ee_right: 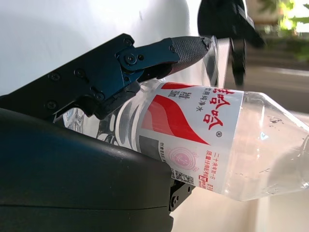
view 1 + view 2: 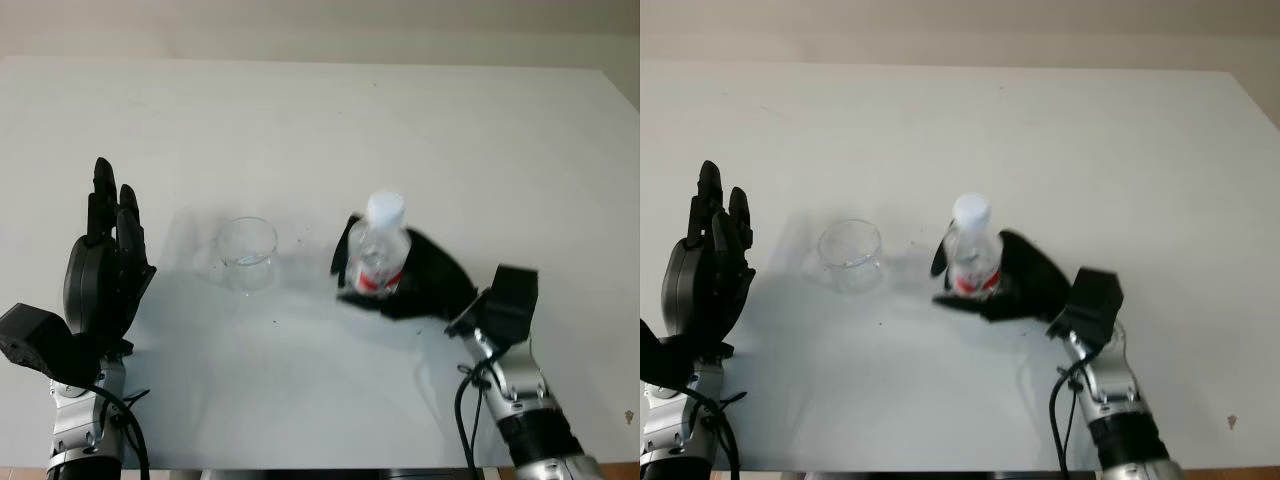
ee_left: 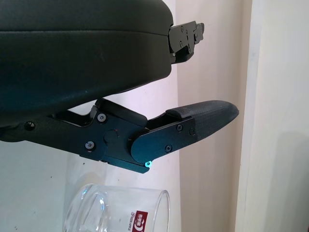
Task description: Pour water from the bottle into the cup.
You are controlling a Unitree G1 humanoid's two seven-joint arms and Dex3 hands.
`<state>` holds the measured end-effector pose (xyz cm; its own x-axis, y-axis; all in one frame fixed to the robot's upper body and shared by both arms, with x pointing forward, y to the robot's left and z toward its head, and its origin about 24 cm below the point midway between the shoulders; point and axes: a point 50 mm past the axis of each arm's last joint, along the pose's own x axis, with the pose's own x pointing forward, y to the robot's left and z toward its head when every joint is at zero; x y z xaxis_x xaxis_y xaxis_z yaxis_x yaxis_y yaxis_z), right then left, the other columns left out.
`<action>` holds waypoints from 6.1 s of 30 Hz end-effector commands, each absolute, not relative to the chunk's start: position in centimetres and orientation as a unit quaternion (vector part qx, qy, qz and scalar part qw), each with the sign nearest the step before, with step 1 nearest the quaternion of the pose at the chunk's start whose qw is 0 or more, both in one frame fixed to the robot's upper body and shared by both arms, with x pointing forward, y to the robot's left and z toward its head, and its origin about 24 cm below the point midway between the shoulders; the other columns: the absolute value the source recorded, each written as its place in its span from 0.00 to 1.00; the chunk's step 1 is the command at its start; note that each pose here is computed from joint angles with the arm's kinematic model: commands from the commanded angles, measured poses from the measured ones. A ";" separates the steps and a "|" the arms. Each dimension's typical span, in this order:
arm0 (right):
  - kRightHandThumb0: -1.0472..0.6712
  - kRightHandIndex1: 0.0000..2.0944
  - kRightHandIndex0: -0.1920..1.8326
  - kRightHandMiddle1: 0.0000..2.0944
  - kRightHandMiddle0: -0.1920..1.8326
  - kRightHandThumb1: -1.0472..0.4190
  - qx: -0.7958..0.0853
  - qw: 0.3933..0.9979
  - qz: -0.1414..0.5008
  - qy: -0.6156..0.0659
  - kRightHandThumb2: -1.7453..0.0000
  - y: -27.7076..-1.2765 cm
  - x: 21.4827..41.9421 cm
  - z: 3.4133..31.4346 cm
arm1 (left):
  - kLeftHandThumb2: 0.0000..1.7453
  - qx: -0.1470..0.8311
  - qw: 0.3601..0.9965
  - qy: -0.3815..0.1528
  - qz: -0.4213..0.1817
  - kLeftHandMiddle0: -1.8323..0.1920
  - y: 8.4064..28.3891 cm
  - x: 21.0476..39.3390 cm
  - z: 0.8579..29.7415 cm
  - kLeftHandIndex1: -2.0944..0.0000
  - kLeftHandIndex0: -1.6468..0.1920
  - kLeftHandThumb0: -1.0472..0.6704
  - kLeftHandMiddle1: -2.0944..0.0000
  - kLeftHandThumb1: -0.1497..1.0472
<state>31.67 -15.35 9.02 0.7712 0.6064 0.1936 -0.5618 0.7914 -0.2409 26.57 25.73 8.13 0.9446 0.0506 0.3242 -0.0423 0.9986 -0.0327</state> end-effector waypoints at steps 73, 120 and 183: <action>0.33 1.00 0.69 1.00 0.53 0.00 -0.653 0.429 0.064 -0.621 0.85 -8.4 38.4 22.4 | 0.43 -0.014 0.986 -0.163 0.029 1.00 25.0 26.7 7.6 1.00 1.00 0.20 1.00 1.00; 0.41 1.00 0.70 1.00 0.55 0.00 -0.043 0.970 0.136 -0.197 0.75 -14.4 37.6 17.2 | 0.45 -0.022 0.988 -0.153 0.021 1.00 25.3 26.2 7.0 1.00 1.00 0.21 1.00 1.00; 0.33 1.00 0.61 1.00 0.44 0.00 -0.040 0.986 0.162 0.003 0.79 -14.9 32.9 6.9 | 0.46 -0.011 0.985 -0.174 0.007 1.00 26.5 26.9 8.2 1.00 1.00 0.21 1.00 1.00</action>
